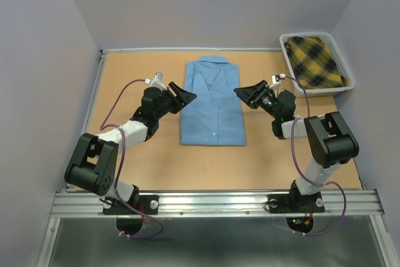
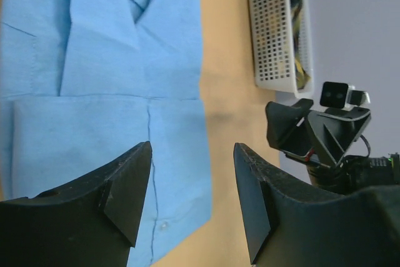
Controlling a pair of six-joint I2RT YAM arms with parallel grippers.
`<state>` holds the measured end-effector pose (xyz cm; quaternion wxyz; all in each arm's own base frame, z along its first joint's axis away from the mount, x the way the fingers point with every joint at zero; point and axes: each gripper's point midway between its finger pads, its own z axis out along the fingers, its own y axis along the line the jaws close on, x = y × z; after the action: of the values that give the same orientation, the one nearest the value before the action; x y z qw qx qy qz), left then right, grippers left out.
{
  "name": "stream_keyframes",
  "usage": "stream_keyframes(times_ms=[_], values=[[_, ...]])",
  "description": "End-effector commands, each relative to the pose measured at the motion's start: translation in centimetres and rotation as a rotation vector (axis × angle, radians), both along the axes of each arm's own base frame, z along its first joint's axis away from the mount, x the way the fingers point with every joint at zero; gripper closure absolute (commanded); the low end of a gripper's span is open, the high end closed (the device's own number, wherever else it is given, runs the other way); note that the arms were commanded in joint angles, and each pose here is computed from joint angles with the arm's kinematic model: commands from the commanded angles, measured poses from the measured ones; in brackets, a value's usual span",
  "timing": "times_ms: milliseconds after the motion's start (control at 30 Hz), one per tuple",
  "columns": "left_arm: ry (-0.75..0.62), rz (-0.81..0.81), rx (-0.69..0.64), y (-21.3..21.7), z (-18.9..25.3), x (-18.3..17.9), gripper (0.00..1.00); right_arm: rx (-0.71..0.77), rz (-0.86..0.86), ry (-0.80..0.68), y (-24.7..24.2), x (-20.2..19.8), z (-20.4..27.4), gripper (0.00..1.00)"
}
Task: Fold and stack the long sleeve shirts
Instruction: Fold the shirt
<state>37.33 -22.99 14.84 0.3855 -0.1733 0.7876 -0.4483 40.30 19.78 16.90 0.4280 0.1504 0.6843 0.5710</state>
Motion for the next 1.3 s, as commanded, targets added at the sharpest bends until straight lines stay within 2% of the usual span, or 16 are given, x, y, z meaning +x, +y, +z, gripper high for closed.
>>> stream_keyframes(times_ms=[0, 133, 200, 433, 467, 633, 733, 867, 1100, 1267], values=[[0.036, -0.014, 0.004, -0.1, -1.4, -2.8, 0.35, 0.004, 0.117, 0.035, 3.5, -3.8, -0.6, 0.39], [0.077, 0.002, 0.023, 0.5, -4.5, -4.4, 0.40, -0.050, 0.210, 0.041, 7.3, -5.9, -2.9, 0.39], [0.088, 0.012, 0.028, 0.8, -5.5, -4.6, 0.42, -0.072, 0.208, 0.047, 7.6, -6.1, -4.1, 0.39], [0.167, 0.049, -0.004, 1.4, -9.8, -5.3, 0.46, -0.083, 0.139, 0.147, 6.4, -6.6, -9.9, 0.39], [0.214, 0.054, -0.011, 1.6, -11.3, -6.0, 0.46, -0.079, 0.125, 0.154, 5.9, -7.0, -10.4, 0.39], [0.232, 0.094, -0.056, 2.7, -11.9, -7.0, 0.47, -0.063, 0.033, 0.228, 3.0, -8.0, -13.0, 0.40], [0.246, 0.119, -0.048, 3.6, -12.2, -7.7, 0.47, -0.044, -0.005, 0.235, 1.1, -8.7, -12.9, 0.40], [0.204, 0.126, -0.035, 4.1, -9.9, -7.8, 0.46, -0.015, -0.035, 0.167, -0.7, -8.6, -9.8, 0.40], [0.108, 0.029, -0.029, 1.7, -4.6, -9.3, 0.45, 0.005, 0.057, 0.106, 0.7, -9.7, -5.8, 0.40], [0.102, -0.059, -0.027, -1.0, -4.0, -11.3, 0.45, 0.017, 0.142, 0.098, 2.7, -11.3, -4.5, 0.40]])
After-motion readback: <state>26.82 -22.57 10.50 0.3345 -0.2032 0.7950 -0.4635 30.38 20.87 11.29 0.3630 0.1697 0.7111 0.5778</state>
